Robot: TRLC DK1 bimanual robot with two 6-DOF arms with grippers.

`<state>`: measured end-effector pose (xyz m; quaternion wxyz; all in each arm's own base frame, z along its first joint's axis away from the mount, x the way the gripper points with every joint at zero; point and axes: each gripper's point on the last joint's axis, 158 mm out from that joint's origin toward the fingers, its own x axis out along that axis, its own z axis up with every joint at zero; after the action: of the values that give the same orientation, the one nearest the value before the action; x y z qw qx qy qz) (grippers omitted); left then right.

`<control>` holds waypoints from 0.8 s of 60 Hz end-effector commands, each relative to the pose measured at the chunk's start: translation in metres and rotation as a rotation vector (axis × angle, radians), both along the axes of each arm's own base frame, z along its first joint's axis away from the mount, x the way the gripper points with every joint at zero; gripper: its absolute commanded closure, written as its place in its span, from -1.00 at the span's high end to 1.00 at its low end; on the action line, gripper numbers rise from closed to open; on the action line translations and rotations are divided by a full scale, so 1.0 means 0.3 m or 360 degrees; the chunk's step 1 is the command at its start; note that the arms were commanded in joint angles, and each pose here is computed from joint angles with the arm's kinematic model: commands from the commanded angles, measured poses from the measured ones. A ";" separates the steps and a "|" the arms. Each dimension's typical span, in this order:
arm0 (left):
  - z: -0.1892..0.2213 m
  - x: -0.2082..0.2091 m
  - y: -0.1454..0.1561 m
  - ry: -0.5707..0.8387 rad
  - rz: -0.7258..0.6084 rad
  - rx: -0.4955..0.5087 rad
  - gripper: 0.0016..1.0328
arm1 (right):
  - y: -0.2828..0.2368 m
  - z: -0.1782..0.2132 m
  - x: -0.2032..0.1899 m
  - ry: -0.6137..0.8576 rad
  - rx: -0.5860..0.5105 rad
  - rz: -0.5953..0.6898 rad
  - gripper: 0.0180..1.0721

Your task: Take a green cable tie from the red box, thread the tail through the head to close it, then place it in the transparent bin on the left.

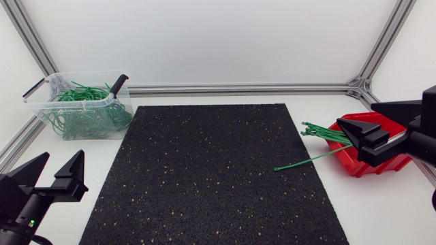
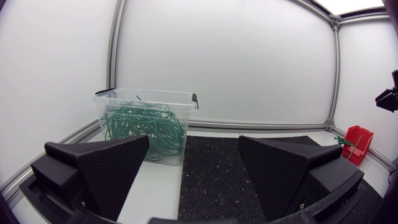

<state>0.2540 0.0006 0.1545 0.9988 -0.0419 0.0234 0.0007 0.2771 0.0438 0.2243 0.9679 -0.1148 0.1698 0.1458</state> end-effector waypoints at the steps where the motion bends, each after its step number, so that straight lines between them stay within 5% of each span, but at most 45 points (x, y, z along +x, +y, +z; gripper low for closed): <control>1: -0.075 0.002 0.014 0.0077 0.0027 -0.0032 0.94 | -0.009 0.005 0.027 0.0088 -0.0150 0.0068 0.93; 8: -0.075 0.002 0.016 0.0077 0.0032 -0.0033 0.94 | -0.006 -0.022 0.052 0.0234 -0.0460 0.0265 0.93; 23: -0.075 0.002 0.015 0.0077 0.0030 -0.0032 0.94 | -0.012 -0.208 0.053 0.0616 -0.0746 0.0505 0.93; 29: -0.075 0.002 0.012 0.0077 0.0025 -0.0035 0.94 | -0.007 -0.275 0.041 0.0668 -0.1019 0.0640 0.93; 48: -0.077 0.002 0.010 0.0082 0.0020 -0.0032 0.94 | -0.003 -0.487 0.049 0.0819 -0.1414 0.1022 0.90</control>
<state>0.2540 0.0037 0.1545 0.9988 -0.0421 0.0232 0.0067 0.2942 0.0426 0.1018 0.7060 -0.4890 0.3875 0.3349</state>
